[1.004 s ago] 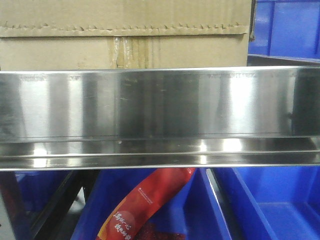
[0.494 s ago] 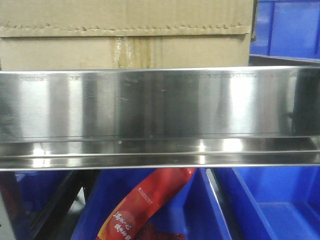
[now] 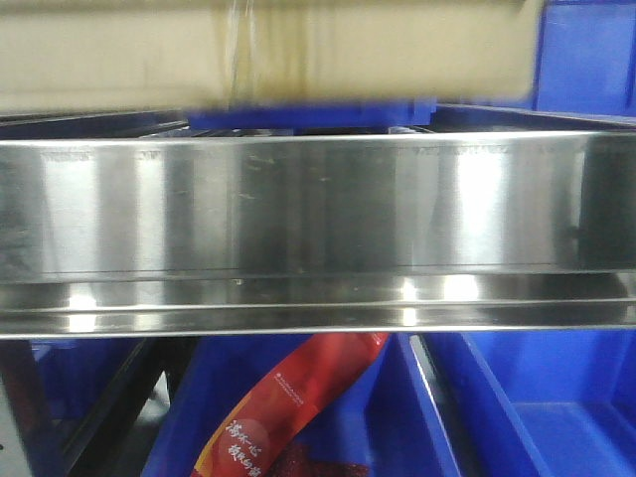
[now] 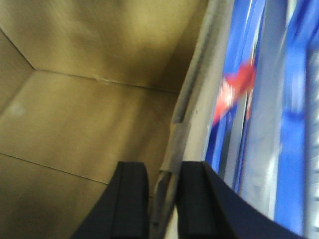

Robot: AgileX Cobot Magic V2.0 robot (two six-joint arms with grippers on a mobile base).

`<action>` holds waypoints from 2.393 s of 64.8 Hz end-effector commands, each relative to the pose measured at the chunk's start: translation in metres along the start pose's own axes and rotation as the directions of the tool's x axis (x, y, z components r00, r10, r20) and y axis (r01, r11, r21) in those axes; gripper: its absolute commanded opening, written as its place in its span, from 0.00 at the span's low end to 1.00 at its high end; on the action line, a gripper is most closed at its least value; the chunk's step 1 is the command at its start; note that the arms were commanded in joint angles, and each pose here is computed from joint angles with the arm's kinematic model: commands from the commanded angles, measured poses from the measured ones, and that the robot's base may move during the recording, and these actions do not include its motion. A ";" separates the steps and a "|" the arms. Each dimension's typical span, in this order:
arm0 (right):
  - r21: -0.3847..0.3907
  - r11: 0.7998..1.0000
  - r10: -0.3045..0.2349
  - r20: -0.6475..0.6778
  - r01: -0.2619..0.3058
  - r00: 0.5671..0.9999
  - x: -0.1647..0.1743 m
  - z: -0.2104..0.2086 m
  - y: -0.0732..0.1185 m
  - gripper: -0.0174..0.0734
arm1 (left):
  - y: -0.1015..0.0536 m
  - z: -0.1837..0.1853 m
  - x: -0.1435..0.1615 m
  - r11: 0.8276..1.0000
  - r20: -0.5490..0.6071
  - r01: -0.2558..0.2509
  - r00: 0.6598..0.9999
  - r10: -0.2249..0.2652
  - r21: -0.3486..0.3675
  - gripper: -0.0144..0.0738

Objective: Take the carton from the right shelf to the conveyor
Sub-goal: 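Lift the carton off the shelf with both grippers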

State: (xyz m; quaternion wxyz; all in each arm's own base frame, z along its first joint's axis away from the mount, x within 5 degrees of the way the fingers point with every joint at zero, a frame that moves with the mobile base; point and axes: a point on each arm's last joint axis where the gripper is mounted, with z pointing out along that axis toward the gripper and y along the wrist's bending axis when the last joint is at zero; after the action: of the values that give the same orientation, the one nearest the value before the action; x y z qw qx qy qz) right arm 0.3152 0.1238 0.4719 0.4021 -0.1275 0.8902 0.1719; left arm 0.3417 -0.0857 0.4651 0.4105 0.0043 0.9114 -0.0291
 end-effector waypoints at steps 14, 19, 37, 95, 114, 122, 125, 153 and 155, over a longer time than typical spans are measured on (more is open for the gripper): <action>0.028 0.997 -0.069 0.135 0.066 0.988 0.006 -0.092 0.010 0.12 | -0.019 -0.067 0.006 0.995 0.088 -0.077 0.994 0.071 0.069 0.15; 0.030 0.996 -0.085 0.111 0.082 0.990 0.015 -0.100 0.011 0.12 | -0.027 -0.076 0.011 0.993 0.094 -0.078 0.993 0.070 0.087 0.15; 0.016 0.998 -0.060 0.058 0.059 0.997 0.064 -0.108 0.008 0.12 | -0.046 -0.105 0.043 0.987 0.106 -0.120 0.988 0.108 0.108 0.15; -0.127 0.992 0.002 0.180 0.021 0.984 0.065 -0.087 0.019 0.12 | -0.031 -0.131 0.088 0.989 0.095 -0.105 0.991 0.095 0.106 0.15; -0.127 0.992 0.003 0.184 0.021 0.983 0.065 -0.087 0.019 0.12 | -0.031 -0.131 0.088 0.989 0.095 -0.105 0.991 0.095 0.106 0.15; -0.127 0.992 0.003 0.184 0.021 0.983 0.065 -0.087 0.019 0.12 | -0.031 -0.131 0.088 0.989 0.095 -0.105 0.991 0.095 0.106 0.15; -0.127 0.992 0.003 0.184 0.021 0.983 0.065 -0.087 0.019 0.12 | -0.031 -0.131 0.088 0.989 0.095 -0.105 0.991 0.095 0.106 0.15; -0.127 0.992 0.003 0.184 0.021 0.983 0.065 -0.087 0.019 0.12 | -0.031 -0.131 0.088 0.989 0.095 -0.105 0.991 0.095 0.106 0.15; -0.127 0.992 0.003 0.184 0.021 0.983 0.065 -0.087 0.019 0.12 | -0.031 -0.131 0.088 0.989 0.095 -0.105 0.991 0.095 0.106 0.15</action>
State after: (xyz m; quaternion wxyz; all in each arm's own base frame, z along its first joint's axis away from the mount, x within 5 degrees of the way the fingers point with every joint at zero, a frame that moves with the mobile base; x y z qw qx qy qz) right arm 0.2054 0.0993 0.4713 0.4335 -0.1440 0.8588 0.2318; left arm 0.1912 -0.1070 0.4834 0.4446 0.0474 0.8940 -0.0305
